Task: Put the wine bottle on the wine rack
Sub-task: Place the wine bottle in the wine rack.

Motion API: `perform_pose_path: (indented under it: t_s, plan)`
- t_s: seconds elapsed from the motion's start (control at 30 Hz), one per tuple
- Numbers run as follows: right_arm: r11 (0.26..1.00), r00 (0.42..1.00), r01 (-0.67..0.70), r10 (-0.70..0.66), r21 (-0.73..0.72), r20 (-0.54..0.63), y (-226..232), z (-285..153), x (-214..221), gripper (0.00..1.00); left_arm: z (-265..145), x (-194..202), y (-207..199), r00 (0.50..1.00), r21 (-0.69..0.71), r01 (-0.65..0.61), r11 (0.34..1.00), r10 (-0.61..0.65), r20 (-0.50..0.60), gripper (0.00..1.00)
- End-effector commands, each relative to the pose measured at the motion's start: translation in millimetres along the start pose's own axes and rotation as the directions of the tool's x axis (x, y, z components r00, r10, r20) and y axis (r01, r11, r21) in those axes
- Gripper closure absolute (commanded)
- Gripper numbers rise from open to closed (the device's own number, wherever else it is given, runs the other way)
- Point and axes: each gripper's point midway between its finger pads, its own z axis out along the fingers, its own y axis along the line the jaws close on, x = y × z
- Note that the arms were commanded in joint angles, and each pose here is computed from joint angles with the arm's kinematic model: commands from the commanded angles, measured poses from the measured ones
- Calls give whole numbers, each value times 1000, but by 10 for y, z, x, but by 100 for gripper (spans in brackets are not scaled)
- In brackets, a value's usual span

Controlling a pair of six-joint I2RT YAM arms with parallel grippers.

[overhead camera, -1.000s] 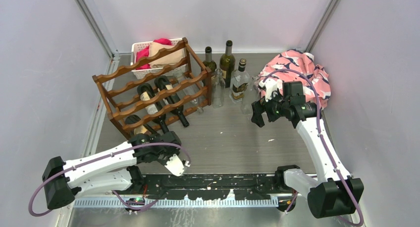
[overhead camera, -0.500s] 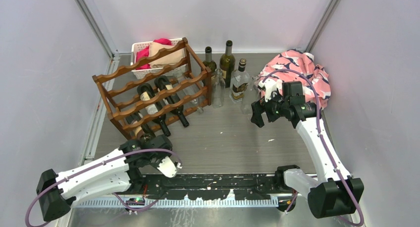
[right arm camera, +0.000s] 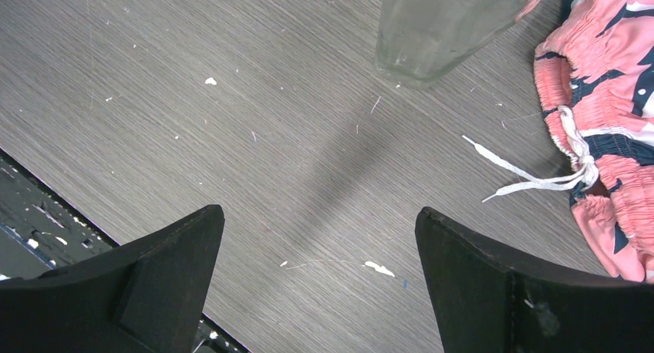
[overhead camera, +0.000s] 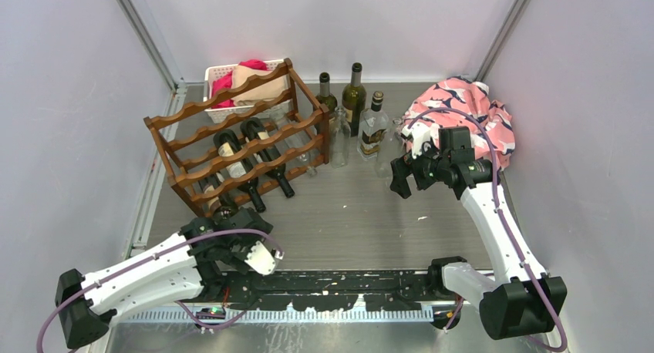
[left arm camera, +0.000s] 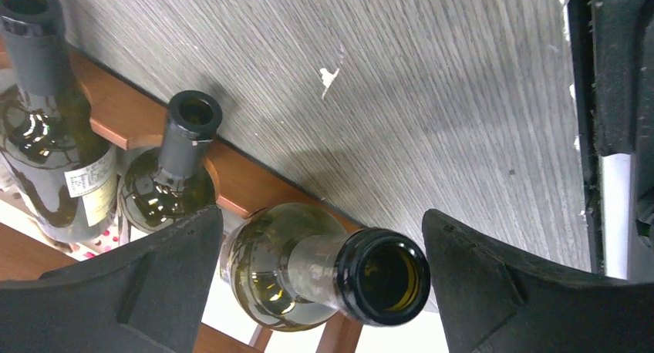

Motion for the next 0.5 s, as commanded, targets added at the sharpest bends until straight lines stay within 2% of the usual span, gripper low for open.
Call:
perform_pose_path:
  t_s: [0.0, 0.23, 0.47]
  plan:
    - [1000, 999, 30, -30, -9, 26, 9, 13, -69, 0, -196, -161, 97, 994, 5, 49, 999, -49, 98, 0]
    - [999, 999, 32, -31, -10, 18, 7, 31, -61, 0, -431, -392, 74, 967, 66, 101, 993, -113, 227, 0]
    - [999, 999, 34, -34, -11, 8, 7, 53, -47, 0, -618, -714, 58, 921, 139, 50, 989, -99, 377, 0]
